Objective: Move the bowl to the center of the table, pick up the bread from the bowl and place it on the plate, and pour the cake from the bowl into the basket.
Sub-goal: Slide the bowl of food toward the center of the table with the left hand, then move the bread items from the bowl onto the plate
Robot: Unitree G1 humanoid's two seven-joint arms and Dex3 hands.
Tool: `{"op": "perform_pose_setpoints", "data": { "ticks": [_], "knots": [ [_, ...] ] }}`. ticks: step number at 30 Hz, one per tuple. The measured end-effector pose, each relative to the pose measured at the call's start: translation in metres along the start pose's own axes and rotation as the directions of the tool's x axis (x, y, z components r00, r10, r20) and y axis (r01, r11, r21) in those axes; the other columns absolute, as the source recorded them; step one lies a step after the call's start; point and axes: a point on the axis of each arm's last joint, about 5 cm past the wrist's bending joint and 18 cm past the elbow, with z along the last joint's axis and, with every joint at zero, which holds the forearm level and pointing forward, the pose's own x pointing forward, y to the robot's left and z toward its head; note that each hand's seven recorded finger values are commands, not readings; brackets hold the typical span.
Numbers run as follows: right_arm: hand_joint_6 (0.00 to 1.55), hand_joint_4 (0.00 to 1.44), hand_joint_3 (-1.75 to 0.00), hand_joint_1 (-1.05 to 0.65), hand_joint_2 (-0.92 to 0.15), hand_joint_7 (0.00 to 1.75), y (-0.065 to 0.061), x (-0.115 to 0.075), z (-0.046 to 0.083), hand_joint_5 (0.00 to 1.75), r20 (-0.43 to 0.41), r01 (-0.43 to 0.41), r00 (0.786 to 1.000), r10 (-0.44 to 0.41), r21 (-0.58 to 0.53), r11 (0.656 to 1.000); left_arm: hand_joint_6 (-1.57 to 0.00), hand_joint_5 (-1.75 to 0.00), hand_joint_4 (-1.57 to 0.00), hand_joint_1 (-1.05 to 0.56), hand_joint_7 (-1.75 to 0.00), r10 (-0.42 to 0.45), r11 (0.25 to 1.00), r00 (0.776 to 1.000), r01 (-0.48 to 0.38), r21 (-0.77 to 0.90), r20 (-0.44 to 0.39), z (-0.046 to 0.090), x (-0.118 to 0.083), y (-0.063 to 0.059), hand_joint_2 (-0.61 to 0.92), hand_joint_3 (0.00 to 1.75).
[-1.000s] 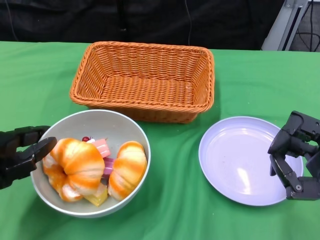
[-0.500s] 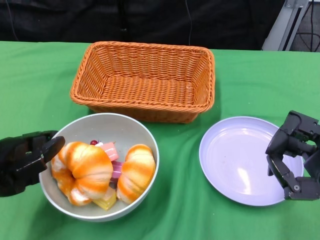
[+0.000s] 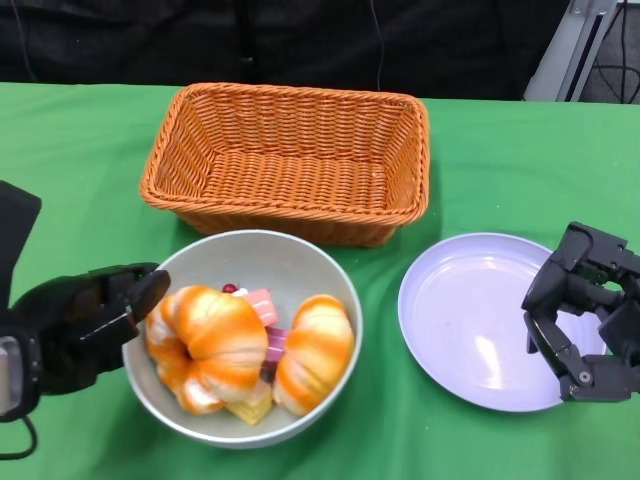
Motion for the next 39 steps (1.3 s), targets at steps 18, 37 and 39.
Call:
{"op": "perform_pose_setpoints", "data": {
  "ticks": [18, 37, 39],
  "knots": [
    [0.6, 0.7, -1.18, -0.11, -0.42, 1.49, 0.0, 0.0, 0.003, 1.75, -0.005, -0.004, 1.0, 0.004, -0.008, 1.0, -0.14, -0.02, -0.14, -0.55, -0.02, -0.036, 0.987, 0.997, 0.046, -0.155, 0.068, -0.007, 0.012, -0.02, 0.92, 0.49],
    [0.61, 0.7, -1.16, -0.12, -0.42, 1.48, 0.001, 0.0, 0.003, 1.75, -0.014, -0.005, 1.0, 0.004, -0.011, 1.0, -0.27, -0.09, -0.28, -0.55, -0.04, 0.163, 0.986, 0.967, -0.168, 0.007, 0.193, -0.007, 0.01, -0.02, 0.92, 0.38],
    [0.61, 0.7, -1.17, -0.12, -0.42, 1.48, 0.001, 0.0, 0.003, 1.75, -0.014, -0.005, 1.0, 0.005, -0.01, 1.0, -0.29, -0.11, -0.32, -0.56, -0.05, 0.191, 0.976, 0.958, -0.209, 0.064, 0.215, -0.006, 0.007, -0.017, 0.92, 0.35]
  ]
}}
